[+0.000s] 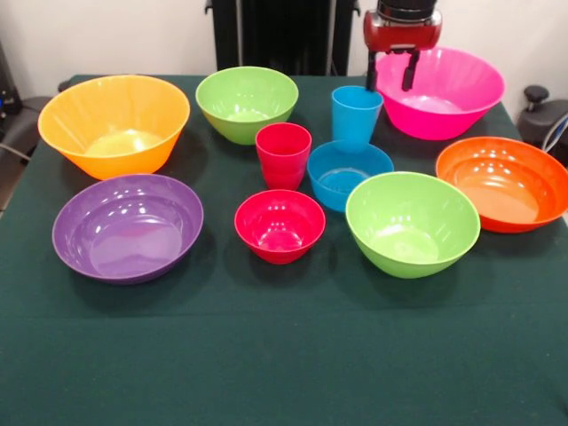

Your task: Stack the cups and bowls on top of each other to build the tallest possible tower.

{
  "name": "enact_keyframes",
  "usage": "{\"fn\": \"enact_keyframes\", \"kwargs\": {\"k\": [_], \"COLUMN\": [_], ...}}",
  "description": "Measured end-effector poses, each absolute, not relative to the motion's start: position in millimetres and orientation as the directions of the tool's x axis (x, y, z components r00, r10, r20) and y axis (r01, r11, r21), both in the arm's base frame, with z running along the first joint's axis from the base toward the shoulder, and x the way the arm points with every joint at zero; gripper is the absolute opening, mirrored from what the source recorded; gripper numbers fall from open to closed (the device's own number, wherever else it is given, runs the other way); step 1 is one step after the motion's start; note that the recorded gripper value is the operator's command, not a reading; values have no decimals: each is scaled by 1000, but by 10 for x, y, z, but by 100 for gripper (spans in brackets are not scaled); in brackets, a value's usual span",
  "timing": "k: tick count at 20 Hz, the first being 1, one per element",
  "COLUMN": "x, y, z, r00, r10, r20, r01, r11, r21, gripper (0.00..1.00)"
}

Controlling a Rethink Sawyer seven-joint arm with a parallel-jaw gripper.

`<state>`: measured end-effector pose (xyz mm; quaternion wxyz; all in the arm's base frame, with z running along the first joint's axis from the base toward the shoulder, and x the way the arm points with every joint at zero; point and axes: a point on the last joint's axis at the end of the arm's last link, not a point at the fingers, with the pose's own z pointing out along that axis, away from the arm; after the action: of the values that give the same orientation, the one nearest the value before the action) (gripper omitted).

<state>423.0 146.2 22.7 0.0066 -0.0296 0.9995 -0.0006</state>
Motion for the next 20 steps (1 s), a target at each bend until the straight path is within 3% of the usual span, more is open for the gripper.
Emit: {"fn": "enact_keyframes", "kwargs": {"k": [11, 20], "x": [3980, 3941], "y": [1318, 1173], "z": [-202, -281], "r00": [-999, -999], "r10": [-25, -26], "r20": [42, 27], "r01": [-26, -26], "r11": [1000, 1000], "r21": [-8, -4], "gripper": [100, 100]}}
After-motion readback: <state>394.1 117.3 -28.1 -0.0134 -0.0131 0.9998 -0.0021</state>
